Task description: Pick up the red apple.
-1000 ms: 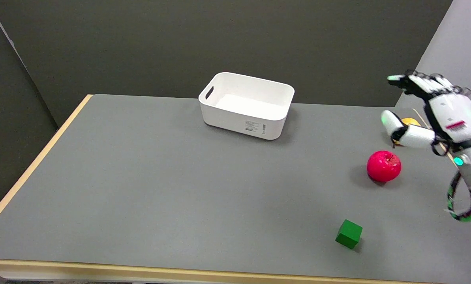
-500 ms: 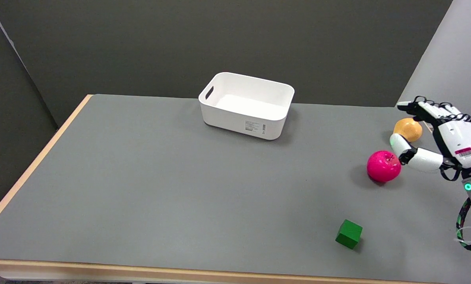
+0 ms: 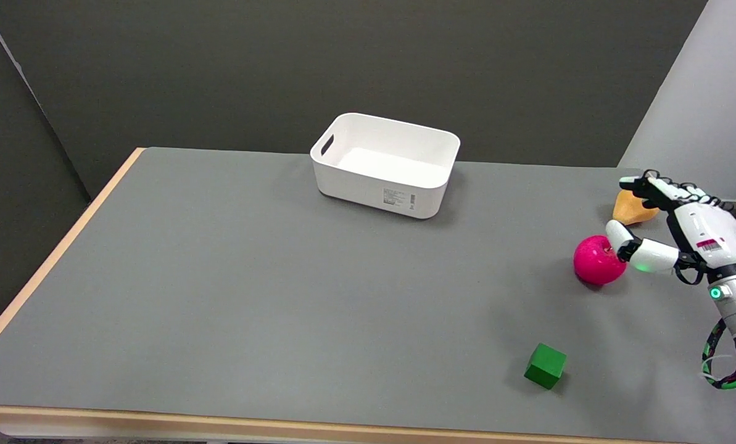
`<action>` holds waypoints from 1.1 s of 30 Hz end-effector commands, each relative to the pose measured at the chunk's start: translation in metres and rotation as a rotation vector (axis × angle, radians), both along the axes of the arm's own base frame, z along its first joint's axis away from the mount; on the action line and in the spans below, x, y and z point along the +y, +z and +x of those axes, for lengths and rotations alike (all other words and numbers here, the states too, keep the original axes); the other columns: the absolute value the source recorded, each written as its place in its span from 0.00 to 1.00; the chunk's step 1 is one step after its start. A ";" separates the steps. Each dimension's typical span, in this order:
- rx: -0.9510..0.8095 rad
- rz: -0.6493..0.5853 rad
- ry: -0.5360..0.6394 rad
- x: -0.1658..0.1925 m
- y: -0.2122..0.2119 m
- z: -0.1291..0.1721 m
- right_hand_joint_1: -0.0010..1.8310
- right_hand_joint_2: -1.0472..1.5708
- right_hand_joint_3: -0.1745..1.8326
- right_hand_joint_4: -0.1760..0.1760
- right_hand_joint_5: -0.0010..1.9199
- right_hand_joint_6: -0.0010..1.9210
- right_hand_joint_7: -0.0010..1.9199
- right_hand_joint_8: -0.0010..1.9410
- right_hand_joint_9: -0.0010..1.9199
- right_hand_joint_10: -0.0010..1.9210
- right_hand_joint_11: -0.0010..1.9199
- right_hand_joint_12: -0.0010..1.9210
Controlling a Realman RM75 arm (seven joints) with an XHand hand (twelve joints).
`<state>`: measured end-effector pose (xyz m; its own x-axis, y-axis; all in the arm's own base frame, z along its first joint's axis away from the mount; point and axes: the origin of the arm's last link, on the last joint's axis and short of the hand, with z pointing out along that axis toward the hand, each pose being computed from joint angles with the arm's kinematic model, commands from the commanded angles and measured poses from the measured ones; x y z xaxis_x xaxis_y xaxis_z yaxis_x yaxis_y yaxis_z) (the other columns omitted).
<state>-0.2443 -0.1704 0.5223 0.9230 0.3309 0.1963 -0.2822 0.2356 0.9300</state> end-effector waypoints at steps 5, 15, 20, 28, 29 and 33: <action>-0.114 -0.124 -0.136 0.002 0.024 -0.053 0.16 0.64 0.55 0.85 0.15 0.30 0.22 0.23 0.20 0.45 0.11 0.69; -0.134 -0.077 -0.163 -0.010 0.008 -0.066 0.16 0.64 0.55 0.85 0.15 0.30 0.21 0.23 0.20 0.45 0.11 0.69; -0.132 -0.066 -0.164 -0.016 0.006 -0.066 0.16 0.64 0.55 0.85 0.15 0.30 0.21 0.23 0.20 0.45 0.11 0.69; -0.135 -0.062 -0.169 -0.020 0.006 -0.066 0.16 0.64 0.55 0.85 0.15 0.30 0.22 0.23 0.20 0.45 0.11 0.69; -0.136 -0.061 -0.170 -0.021 0.006 -0.066 0.16 0.64 0.55 0.85 0.15 0.30 0.22 0.23 0.20 0.45 0.11 0.69; -0.148 -0.061 -0.174 -0.022 0.004 -0.069 0.16 0.64 0.55 0.85 0.15 0.30 0.22 0.23 0.20 0.45 0.11 0.69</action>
<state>-0.3043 -0.1839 0.5312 0.9336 0.2073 0.2922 -0.3495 0.3471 0.8703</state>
